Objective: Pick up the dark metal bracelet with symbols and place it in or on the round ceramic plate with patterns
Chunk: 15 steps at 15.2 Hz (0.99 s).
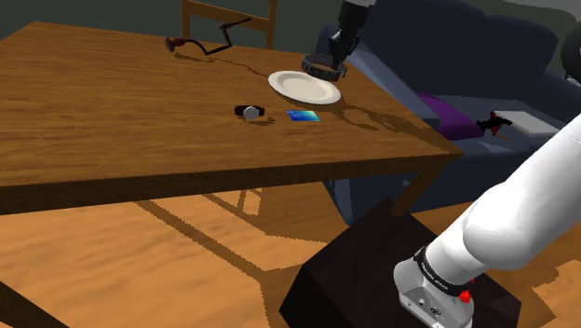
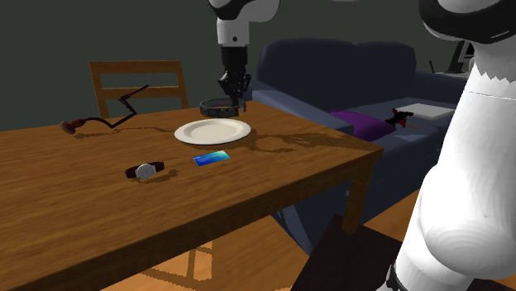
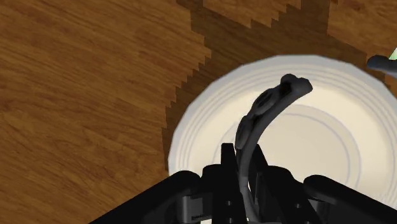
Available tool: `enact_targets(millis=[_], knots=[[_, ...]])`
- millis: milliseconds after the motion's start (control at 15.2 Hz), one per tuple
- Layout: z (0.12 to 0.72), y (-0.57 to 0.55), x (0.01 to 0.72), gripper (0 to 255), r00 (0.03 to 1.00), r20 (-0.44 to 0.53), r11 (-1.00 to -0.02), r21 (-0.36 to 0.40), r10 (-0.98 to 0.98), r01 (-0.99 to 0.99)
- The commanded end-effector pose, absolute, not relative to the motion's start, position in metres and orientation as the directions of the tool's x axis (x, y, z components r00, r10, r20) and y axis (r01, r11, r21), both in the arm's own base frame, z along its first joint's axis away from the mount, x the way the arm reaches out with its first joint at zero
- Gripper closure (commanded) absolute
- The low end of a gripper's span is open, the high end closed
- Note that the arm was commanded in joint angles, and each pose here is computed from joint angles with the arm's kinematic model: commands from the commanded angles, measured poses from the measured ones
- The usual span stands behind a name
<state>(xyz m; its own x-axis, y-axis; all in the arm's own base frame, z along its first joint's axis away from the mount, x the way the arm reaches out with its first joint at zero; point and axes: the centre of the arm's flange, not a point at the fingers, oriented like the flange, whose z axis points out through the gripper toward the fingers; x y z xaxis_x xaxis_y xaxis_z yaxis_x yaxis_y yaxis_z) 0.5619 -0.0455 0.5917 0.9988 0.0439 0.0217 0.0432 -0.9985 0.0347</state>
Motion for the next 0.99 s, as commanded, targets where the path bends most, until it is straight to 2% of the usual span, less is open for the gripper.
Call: enact_targets(millis=[0, 132, 924], knots=[[0.593, -0.048, 0.59, 255, 0.999, 0.021, -0.998, 0.035, 0.044, 0.043], [0.593, -0.052, 0.622, 255, 0.999, 0.021, -0.998, 0.035, 0.044, 0.043], [0.53, -0.052, 0.622, 255, 0.999, 0.021, -0.998, 0.035, 0.044, 0.043]])
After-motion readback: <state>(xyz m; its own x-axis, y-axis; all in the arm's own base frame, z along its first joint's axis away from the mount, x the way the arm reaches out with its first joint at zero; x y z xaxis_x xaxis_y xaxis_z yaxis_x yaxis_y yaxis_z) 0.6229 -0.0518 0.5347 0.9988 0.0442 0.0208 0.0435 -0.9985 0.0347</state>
